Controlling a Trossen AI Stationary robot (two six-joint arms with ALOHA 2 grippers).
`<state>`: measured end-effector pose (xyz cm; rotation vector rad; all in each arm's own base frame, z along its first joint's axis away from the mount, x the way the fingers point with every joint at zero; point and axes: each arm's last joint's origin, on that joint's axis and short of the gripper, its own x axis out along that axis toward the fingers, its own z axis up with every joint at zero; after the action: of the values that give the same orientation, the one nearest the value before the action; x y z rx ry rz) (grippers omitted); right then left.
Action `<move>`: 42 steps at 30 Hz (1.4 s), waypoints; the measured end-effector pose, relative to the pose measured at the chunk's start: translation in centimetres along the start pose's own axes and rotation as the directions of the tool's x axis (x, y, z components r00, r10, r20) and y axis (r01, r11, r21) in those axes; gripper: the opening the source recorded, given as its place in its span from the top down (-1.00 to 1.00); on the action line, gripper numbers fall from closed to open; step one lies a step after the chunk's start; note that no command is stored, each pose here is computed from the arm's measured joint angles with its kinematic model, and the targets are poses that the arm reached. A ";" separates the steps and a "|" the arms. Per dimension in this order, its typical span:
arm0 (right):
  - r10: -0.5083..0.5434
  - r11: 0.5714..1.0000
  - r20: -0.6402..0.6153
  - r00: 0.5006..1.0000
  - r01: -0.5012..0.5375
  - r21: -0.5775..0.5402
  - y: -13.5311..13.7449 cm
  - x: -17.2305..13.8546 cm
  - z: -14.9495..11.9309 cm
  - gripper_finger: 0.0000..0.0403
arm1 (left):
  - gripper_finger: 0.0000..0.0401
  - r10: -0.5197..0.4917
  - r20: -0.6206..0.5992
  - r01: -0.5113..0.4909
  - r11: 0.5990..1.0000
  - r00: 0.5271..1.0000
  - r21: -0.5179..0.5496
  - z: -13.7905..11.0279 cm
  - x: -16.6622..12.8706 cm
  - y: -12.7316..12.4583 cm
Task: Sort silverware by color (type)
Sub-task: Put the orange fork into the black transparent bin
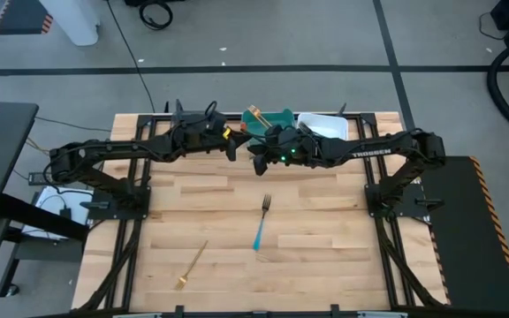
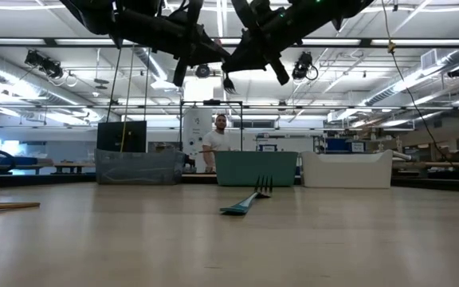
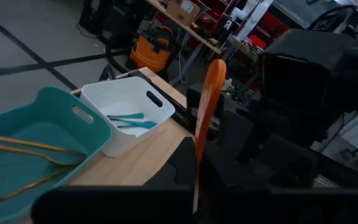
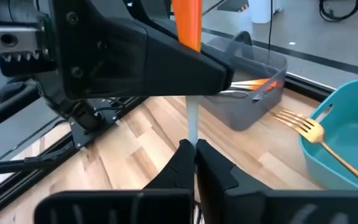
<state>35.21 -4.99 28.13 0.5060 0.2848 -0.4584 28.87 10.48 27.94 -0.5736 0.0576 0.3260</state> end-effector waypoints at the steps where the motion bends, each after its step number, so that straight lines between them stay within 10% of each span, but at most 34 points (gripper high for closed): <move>1: 0.001 1.000 0.000 1.000 -0.001 0.000 0.0 0.0 0.0 0.95 | 0.94 -0.001 0.002 0.001 1.000 1.000 0.010 0.0 0.0 0.0; 17: -0.045 0.998 0.021 0.999 0.045 -0.031 -1.7 -1.1 1.9 0.56 | 0.95 0.228 -0.033 -0.200 0.905 0.973 0.376 2.5 -3.4 3.4; 25: -0.065 0.991 0.051 0.997 0.070 -0.115 -2.7 -1.9 3.1 0.56 | 0.95 0.681 -0.022 -0.510 0.569 0.732 0.646 3.5 -6.8 8.5; 33: -0.101 0.977 0.064 0.993 0.111 -0.181 -3.9 -1.7 3.7 0.56 | 0.91 0.848 -0.188 -0.539 0.470 0.496 0.699 1.8 -6.9 14.0; 42: -0.140 0.969 0.079 0.987 0.153 -0.196 -5.4 -1.6 4.5 0.56 | 0.88 0.860 -0.235 -0.536 0.474 0.454 0.699 0.5 -5.6 16.0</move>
<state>31.89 -11.00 30.30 0.2720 0.3039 -0.5821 18.46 21.83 20.82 -0.0028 1.0139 0.9733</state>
